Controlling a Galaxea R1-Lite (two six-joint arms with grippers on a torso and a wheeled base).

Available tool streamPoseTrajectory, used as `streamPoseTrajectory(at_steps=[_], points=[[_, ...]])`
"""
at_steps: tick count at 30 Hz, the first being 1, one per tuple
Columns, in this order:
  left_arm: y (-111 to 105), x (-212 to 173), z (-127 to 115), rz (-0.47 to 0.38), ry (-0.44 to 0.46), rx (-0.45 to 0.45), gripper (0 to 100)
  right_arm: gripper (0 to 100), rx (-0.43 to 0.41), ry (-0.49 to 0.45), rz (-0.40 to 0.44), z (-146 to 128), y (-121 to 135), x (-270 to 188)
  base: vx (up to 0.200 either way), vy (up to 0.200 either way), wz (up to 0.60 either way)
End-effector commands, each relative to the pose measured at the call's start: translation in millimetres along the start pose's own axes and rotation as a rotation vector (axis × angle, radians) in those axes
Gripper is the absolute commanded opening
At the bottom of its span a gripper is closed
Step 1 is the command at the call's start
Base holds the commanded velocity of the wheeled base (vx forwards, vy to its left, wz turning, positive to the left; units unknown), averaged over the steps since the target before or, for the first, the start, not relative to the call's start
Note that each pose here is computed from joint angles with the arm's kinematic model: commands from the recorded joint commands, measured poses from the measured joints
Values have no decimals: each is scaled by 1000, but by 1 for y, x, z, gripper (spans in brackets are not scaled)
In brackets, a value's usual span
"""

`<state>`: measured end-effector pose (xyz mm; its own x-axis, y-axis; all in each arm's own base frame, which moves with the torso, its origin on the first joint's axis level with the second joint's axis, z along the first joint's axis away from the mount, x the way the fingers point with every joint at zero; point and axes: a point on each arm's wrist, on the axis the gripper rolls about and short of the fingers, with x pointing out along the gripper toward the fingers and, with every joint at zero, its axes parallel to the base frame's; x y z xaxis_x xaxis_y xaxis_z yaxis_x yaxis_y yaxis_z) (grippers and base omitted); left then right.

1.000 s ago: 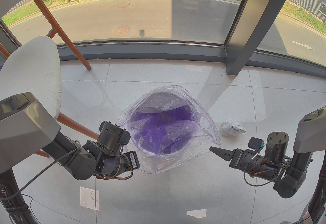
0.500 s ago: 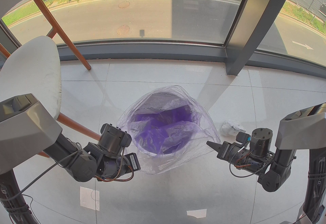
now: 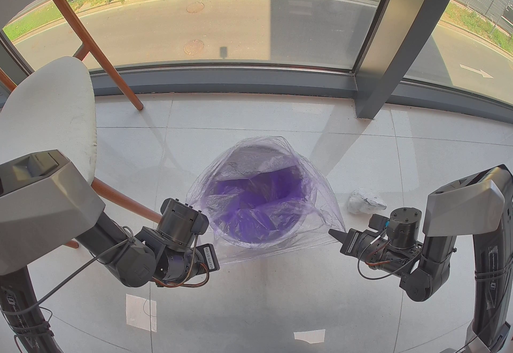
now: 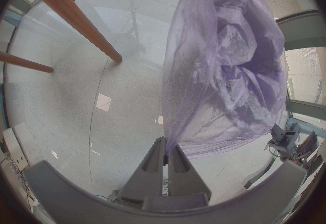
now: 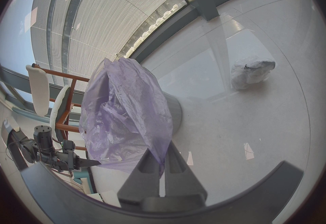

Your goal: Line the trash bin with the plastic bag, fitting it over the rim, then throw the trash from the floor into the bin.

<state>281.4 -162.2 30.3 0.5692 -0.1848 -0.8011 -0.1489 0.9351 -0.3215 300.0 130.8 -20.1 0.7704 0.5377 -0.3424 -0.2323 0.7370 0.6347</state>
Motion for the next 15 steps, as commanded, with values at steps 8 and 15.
streamPoseTrajectory(at_steps=[8,15], points=[[9,46,22,102,-48,61,0,0,-64,-6,-14,-11,-18,32,0,0,0],[1,54,35,86,-88,57,0,0,-69,-21,-3,-13,-24,46,0,0,0]])
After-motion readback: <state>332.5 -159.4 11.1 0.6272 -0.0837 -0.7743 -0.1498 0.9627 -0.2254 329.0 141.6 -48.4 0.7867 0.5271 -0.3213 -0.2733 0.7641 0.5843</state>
